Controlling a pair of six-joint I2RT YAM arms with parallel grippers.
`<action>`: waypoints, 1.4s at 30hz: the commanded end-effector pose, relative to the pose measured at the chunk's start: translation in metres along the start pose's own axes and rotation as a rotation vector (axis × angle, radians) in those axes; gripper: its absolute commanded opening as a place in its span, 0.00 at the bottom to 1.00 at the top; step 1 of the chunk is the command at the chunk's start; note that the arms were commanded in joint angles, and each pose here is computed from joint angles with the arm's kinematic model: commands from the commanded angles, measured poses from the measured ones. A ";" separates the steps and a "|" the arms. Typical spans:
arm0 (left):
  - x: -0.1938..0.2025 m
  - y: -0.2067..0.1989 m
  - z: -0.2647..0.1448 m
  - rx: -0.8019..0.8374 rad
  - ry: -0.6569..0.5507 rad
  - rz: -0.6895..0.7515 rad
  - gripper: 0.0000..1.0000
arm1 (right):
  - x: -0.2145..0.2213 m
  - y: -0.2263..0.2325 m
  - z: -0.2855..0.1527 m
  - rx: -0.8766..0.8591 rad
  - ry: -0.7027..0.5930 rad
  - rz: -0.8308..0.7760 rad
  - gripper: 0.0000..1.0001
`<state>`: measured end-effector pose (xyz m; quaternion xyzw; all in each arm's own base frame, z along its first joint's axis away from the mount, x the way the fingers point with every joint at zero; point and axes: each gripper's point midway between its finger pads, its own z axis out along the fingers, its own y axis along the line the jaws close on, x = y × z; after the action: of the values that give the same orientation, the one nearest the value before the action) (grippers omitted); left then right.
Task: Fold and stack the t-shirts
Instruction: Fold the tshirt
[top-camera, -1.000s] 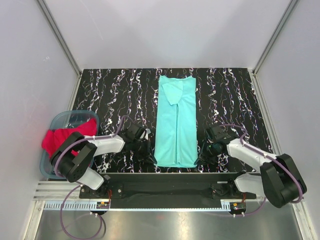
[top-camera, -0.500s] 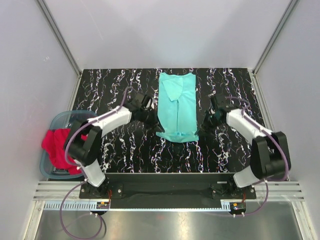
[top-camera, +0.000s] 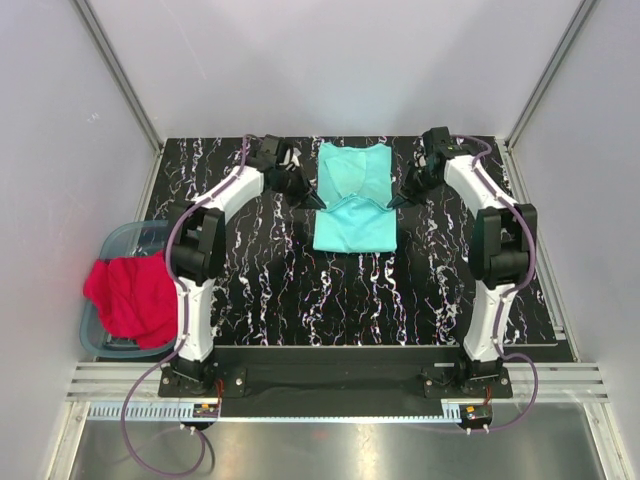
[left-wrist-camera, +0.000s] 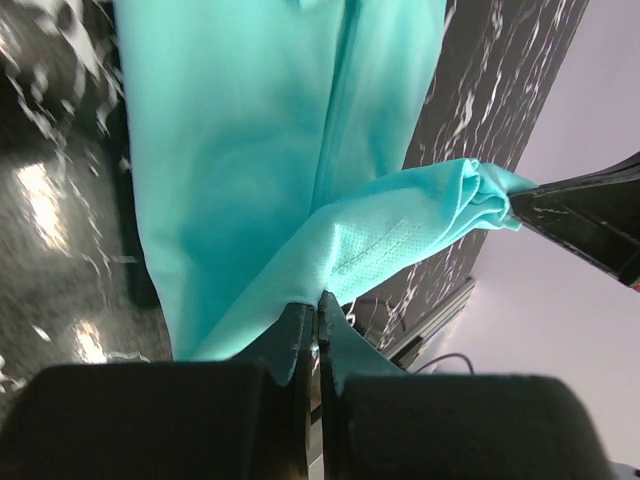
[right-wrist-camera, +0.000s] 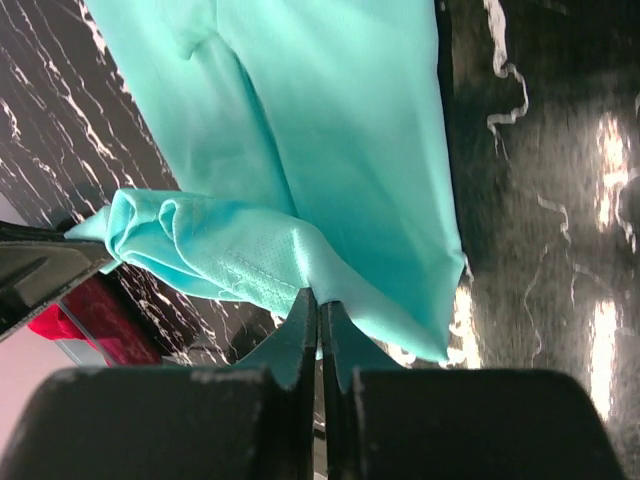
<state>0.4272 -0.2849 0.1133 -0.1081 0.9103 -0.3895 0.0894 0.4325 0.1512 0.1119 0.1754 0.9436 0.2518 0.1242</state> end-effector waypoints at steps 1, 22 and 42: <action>-0.019 -0.016 0.001 0.081 0.004 -0.008 0.00 | -0.011 0.007 0.002 -0.031 0.030 -0.020 0.00; -0.069 -0.015 0.035 0.191 -0.072 -0.059 0.00 | -0.069 0.003 0.036 -0.099 -0.007 0.016 0.00; 0.057 0.017 -0.009 0.070 0.059 0.003 0.00 | 0.044 -0.005 -0.020 -0.097 0.107 0.028 0.00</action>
<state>0.4069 -0.2770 0.0730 -0.1456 0.8981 -0.4118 0.0512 0.4063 0.1392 0.0668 0.2096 0.9368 0.2786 0.0285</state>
